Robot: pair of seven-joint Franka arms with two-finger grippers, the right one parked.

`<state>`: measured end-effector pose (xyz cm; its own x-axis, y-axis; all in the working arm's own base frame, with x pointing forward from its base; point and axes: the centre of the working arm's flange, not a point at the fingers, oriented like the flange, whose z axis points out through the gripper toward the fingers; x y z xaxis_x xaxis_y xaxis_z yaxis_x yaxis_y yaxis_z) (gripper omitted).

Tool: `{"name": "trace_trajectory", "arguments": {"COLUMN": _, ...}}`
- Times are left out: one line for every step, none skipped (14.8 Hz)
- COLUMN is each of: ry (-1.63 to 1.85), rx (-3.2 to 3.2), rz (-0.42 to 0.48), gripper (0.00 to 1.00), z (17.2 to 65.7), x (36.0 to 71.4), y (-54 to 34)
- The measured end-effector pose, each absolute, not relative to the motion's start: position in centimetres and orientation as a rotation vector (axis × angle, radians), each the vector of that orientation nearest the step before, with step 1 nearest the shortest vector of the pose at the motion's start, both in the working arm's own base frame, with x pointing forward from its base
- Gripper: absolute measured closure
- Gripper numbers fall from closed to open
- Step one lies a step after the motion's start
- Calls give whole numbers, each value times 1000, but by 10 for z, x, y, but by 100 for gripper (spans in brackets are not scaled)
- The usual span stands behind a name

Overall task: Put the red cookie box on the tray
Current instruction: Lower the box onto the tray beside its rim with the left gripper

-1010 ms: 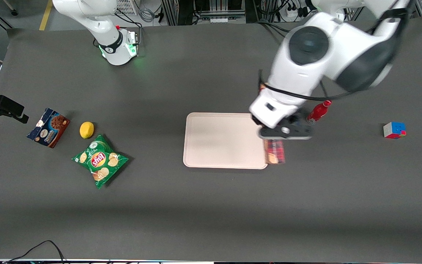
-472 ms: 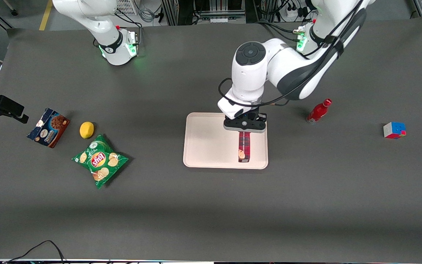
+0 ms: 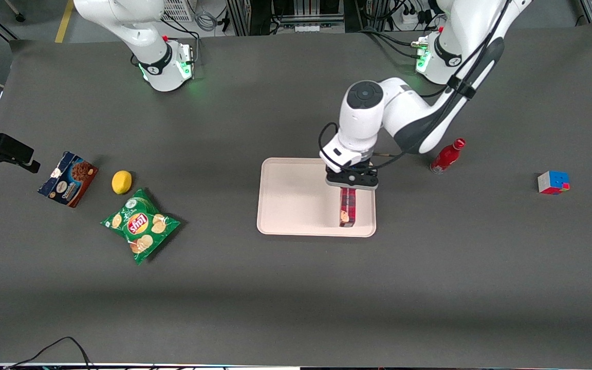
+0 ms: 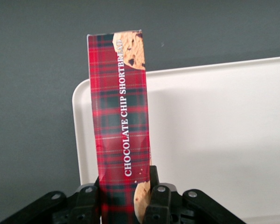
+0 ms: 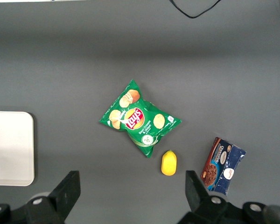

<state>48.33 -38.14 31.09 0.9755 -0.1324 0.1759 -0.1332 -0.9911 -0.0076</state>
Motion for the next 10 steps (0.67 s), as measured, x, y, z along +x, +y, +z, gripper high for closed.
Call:
{"name": "trace_trajectory", "arguments": {"ry": -205, "rx": 3117, "rz": 275, "gripper": 64, "z": 302, "x": 482, "y": -374}}
{"name": "trace_trajectory", "arguments": {"ry": -202, "rx": 3123, "rz": 273, "gripper": 64, "z": 295, "x": 481, "y": -367}}
{"name": "trace_trajectory", "arguments": {"ry": -198, "rx": 3131, "rz": 270, "gripper": 64, "z": 291, "x": 481, "y": -362}}
{"name": "trace_trajectory", "arguments": {"ry": -193, "rx": 3139, "rz": 264, "gripper": 64, "z": 287, "x": 481, "y": -357}}
{"name": "trace_trajectory", "arguments": {"ry": -187, "rx": 3145, "rz": 259, "gripper": 64, "z": 284, "x": 482, "y": -354}}
{"name": "trace_trajectory", "arguments": {"ry": -181, "rx": 3150, "rz": 254, "gripper": 64, "z": 281, "x": 483, "y": -351}}
{"name": "trace_trajectory", "arguments": {"ry": -175, "rx": 3151, "rz": 251, "gripper": 64, "z": 279, "x": 483, "y": -348}}
{"name": "trace_trajectory", "arguments": {"ry": -172, "rx": 3149, "rz": 250, "gripper": 64, "z": 277, "x": 484, "y": -347}}
{"name": "trace_trajectory", "arguments": {"ry": -173, "rx": 3142, "rz": 249, "gripper": 64, "z": 274, "x": 483, "y": -346}}
{"name": "trace_trajectory", "arguments": {"ry": -176, "rx": 3130, "rz": 250, "gripper": 64, "z": 272, "x": 482, "y": -347}}
